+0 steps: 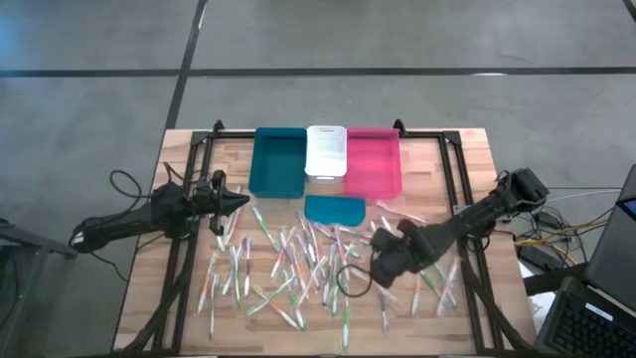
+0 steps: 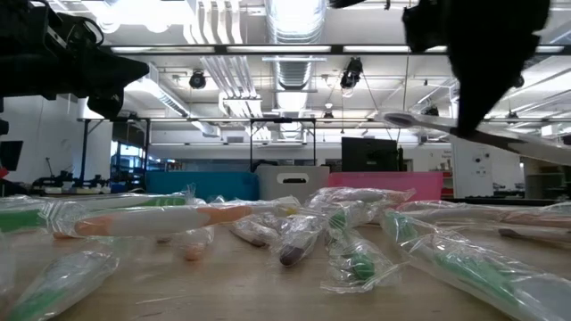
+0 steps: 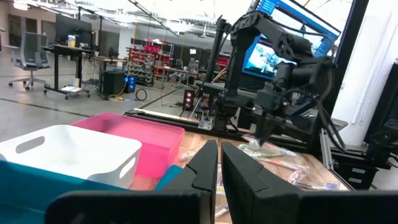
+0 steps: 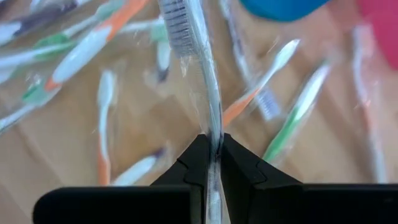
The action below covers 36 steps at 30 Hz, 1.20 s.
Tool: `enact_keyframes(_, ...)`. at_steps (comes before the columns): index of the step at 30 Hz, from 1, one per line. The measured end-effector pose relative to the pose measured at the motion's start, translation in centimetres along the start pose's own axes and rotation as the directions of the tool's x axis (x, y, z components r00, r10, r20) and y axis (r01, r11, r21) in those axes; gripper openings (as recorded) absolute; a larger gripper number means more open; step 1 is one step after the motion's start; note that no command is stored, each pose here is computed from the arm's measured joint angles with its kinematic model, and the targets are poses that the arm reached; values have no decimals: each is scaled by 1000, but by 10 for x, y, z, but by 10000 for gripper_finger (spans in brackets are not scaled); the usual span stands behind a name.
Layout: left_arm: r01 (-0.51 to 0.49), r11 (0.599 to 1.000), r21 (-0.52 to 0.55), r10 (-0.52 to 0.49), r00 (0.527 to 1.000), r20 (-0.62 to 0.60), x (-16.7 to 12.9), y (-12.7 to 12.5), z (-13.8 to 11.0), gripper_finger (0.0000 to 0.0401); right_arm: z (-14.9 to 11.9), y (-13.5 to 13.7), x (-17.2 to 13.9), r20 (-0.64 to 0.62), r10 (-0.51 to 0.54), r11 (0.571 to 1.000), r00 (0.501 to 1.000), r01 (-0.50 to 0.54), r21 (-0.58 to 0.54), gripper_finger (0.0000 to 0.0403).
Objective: Pick & Place Toothbrushes
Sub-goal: Put the purple toothbrush into the pink bin
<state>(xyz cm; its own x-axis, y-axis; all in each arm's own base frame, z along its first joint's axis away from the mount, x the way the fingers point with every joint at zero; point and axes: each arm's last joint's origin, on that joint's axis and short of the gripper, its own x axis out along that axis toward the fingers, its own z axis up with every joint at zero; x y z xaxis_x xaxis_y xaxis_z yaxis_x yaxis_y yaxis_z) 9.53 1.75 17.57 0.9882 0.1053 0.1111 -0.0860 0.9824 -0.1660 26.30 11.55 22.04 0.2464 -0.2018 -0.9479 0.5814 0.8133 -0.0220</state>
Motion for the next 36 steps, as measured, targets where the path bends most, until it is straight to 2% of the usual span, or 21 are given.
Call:
enact_keyframes(12, 0, 1000, 0, 0, 1000, 0, 0, 0, 0, 26, 68, -41, 4, 23, -42, 999, 999, 42, -11, 23)
enact_keyframes(19, 0, 1000, 0, 0, 1000, 0, 0, 0, 0, 26, 107, -73, 0, 55, -58, 998, 997, 56, 38, 23)
enact_keyframes(28, 0, 1000, 0, 0, 1000, 0, 0, 0, 0, 26, 151, -130, -6, 98, -109, 965, 989, 82, 248, 23)
enact_keyframes(34, 0, 1000, 0, 0, 1000, 0, 0, 0, 0, 26, 169, -170, -7, 115, -148, 918, 982, 94, 386, 23)
enact_keyframes(36, 0, 1000, 0, 0, 1000, 0, 0, 0, 0, 26, 175, -183, -6, 126, -131, 892, 983, 61, 448, 23)
